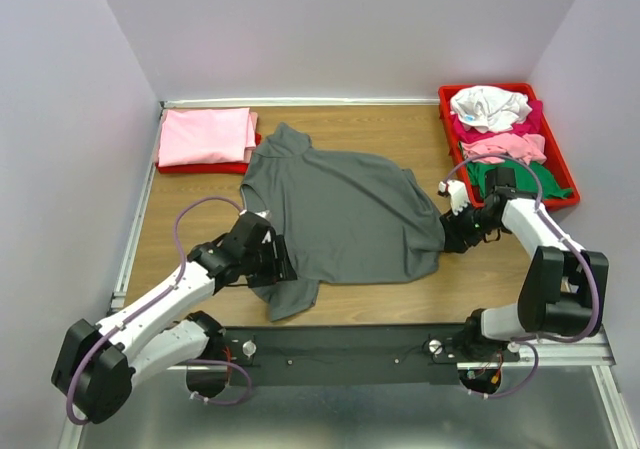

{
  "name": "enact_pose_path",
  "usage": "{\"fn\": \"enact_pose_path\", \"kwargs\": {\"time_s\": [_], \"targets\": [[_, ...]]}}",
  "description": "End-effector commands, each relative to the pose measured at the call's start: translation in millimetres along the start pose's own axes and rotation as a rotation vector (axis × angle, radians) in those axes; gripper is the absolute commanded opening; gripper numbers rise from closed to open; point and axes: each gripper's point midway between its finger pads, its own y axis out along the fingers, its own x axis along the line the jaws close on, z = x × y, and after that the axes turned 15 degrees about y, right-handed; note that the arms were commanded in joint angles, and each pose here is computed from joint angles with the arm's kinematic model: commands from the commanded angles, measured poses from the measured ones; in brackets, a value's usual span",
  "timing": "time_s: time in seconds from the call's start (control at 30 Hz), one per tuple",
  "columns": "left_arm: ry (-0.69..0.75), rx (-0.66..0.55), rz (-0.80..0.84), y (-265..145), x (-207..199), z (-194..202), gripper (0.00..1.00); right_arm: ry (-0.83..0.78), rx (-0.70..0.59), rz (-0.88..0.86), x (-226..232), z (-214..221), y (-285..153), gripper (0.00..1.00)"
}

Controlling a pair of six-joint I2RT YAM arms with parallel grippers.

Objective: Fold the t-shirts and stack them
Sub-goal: Flatten the tshirt out

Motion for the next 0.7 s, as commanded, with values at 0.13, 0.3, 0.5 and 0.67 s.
{"fn": "enact_pose_path", "kwargs": {"time_s": [0.13,0.3,0.5,0.67], "targets": [[0.007,0.032,-0.08,14.5,10.5,11.3,0.7,0.109,0.032,0.046,-15.7,3.0,17.8,0.53],[0.014,0.061,-0.101,24.3,12.5,17.9,0.7,0.12,0.038,-0.01,-6.3,1.5,26.2,0.5],[0.06,0.106,-0.128,39.7,12.3,25.6,0.68,0.109,0.043,0.014,-9.4,-2.0,23.9,0.18],[0.108,0.161,-0.152,51.1,11.7,37.8,0.6,0.033,-0.026,0.103,-18.6,-30.3,-7.0,0.0]]}}
